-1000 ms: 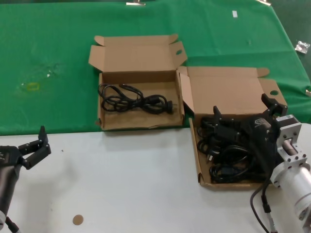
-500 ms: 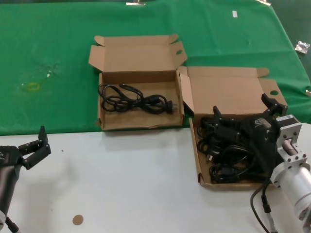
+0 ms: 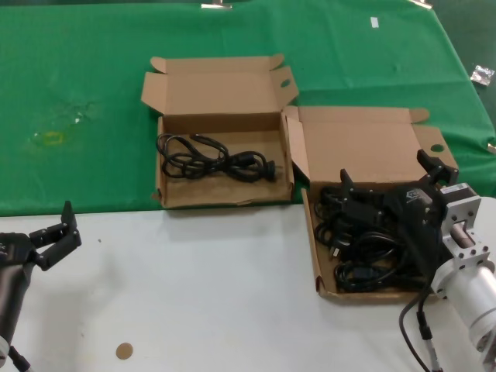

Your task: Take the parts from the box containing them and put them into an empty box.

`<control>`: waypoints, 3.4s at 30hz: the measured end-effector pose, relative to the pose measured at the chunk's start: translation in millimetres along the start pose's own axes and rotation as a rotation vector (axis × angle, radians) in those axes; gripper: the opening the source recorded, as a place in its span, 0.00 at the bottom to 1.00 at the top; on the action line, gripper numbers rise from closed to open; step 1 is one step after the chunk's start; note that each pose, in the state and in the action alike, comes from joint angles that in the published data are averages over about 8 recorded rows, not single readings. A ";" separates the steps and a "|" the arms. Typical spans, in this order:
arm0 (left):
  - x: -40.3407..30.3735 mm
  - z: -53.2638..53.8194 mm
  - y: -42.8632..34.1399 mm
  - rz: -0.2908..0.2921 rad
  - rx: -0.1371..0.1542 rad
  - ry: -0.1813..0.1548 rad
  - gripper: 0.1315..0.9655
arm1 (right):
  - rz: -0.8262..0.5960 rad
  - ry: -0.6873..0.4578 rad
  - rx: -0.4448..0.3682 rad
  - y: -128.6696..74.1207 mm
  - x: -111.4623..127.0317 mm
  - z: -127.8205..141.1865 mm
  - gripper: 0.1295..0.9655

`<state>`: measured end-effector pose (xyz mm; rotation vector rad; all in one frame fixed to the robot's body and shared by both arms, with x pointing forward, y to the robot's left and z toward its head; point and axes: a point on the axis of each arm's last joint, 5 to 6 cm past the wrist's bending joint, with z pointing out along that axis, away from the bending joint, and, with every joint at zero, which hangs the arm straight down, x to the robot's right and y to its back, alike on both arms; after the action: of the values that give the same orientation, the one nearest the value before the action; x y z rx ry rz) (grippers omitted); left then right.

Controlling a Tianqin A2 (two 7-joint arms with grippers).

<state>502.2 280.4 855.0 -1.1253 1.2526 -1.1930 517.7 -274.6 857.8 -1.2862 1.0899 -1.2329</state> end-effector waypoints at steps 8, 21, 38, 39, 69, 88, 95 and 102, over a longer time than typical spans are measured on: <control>0.0 0.0 0.0 0.000 0.000 0.000 1.00 | 0.000 0.000 0.000 0.0 0.0 0.0 1.00; 0.0 0.0 0.0 0.000 0.000 0.000 1.00 | 0.000 0.000 0.000 0.0 0.0 0.0 1.00; 0.0 0.0 0.0 0.000 0.000 0.000 1.00 | 0.000 0.000 0.000 0.0 0.0 0.0 1.00; 0.0 0.0 0.0 0.000 0.000 0.000 1.00 | 0.000 0.000 0.000 0.0 0.0 0.0 1.00; 0.0 0.0 0.0 0.000 0.000 0.000 1.00 | 0.000 0.000 0.000 0.0 0.0 0.0 1.00; 0.0 0.0 0.0 0.000 0.000 0.000 1.00 | 0.000 0.000 0.000 0.0 0.0 0.0 1.00; 0.0 0.0 0.0 0.000 0.000 0.000 1.00 | 0.000 0.000 0.000 0.0 0.0 0.0 1.00; 0.0 0.0 0.0 0.000 0.000 0.000 1.00 | 0.000 0.000 0.000 0.0 0.0 0.0 1.00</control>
<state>502.2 280.4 855.0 -1.1251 1.2527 -1.1928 517.7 -274.6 857.8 -1.2861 1.0899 -1.2329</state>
